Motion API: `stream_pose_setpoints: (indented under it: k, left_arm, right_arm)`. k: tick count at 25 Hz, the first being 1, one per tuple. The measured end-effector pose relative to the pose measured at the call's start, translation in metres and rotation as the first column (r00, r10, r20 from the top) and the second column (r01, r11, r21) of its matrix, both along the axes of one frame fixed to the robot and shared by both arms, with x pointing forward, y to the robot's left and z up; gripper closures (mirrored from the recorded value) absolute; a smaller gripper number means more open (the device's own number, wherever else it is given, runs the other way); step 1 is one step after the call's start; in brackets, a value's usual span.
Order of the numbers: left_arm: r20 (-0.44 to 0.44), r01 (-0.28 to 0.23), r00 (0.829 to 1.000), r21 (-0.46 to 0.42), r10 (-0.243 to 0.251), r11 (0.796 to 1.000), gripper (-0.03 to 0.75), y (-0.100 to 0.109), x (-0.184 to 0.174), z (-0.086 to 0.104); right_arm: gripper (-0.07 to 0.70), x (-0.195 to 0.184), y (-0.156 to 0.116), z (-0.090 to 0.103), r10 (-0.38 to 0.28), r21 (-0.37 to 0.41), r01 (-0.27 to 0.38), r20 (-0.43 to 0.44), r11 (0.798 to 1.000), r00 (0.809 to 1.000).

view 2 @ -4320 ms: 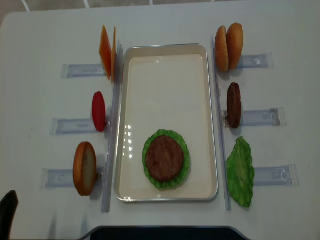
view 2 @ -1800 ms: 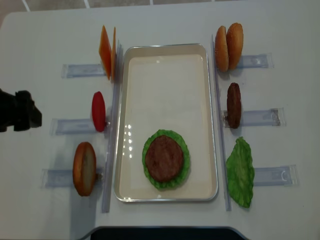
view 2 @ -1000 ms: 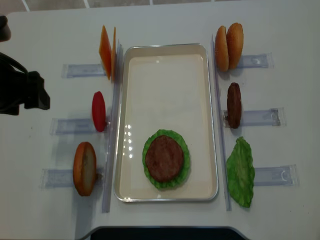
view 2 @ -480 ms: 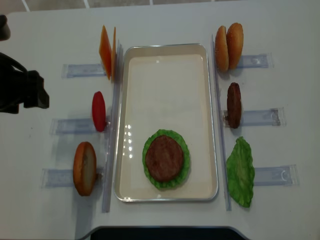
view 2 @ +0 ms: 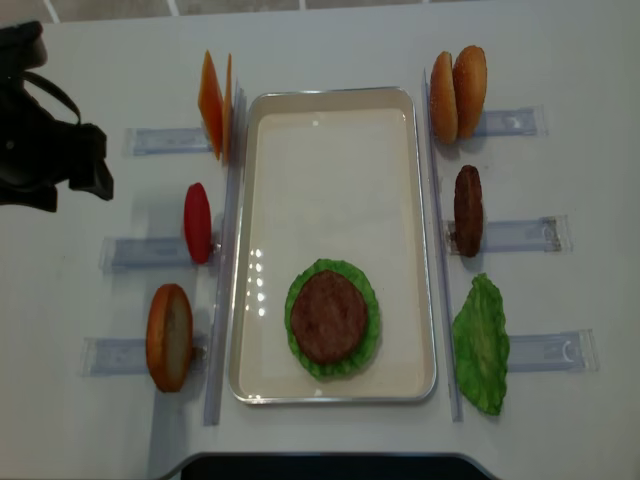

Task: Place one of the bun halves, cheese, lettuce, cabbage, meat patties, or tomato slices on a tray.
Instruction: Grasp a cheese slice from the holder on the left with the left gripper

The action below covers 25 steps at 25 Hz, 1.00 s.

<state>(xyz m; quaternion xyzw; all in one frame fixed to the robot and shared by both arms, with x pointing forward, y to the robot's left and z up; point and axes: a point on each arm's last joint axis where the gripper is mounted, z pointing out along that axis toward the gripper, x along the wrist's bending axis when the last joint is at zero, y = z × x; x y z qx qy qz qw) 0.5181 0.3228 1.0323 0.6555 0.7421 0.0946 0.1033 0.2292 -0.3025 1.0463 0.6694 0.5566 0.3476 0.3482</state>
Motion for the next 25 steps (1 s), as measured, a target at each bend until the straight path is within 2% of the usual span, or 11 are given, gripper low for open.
stream_pose_setpoints:
  k: [5,14,19,25]
  left_arm:
    - [0.010,-0.004,1.000,-0.009,0.004,1.000,0.125,0.002,0.029,0.003]
    - [0.051,-0.012,0.999,-0.042,0.014,0.999,0.125,0.003,0.077,0.020]
    - [0.050,-0.013,0.999,-0.078,0.017,0.997,0.125,-0.001,0.098,0.015]
    - [0.049,0.027,0.999,-0.075,-0.024,0.997,0.125,-0.016,0.116,0.007]
  right_arm:
    - [0.171,0.000,0.000,0.000,0.000,0.000,0.000,0.000,1.000,1.000]
    - [0.171,0.000,0.000,0.000,0.000,0.000,0.000,0.000,1.000,1.000]
    - [0.171,0.000,0.000,0.000,0.000,0.000,0.000,0.000,1.000,1.000]
    - [0.171,0.000,0.000,0.000,0.000,0.000,0.000,0.000,1.000,1.000]
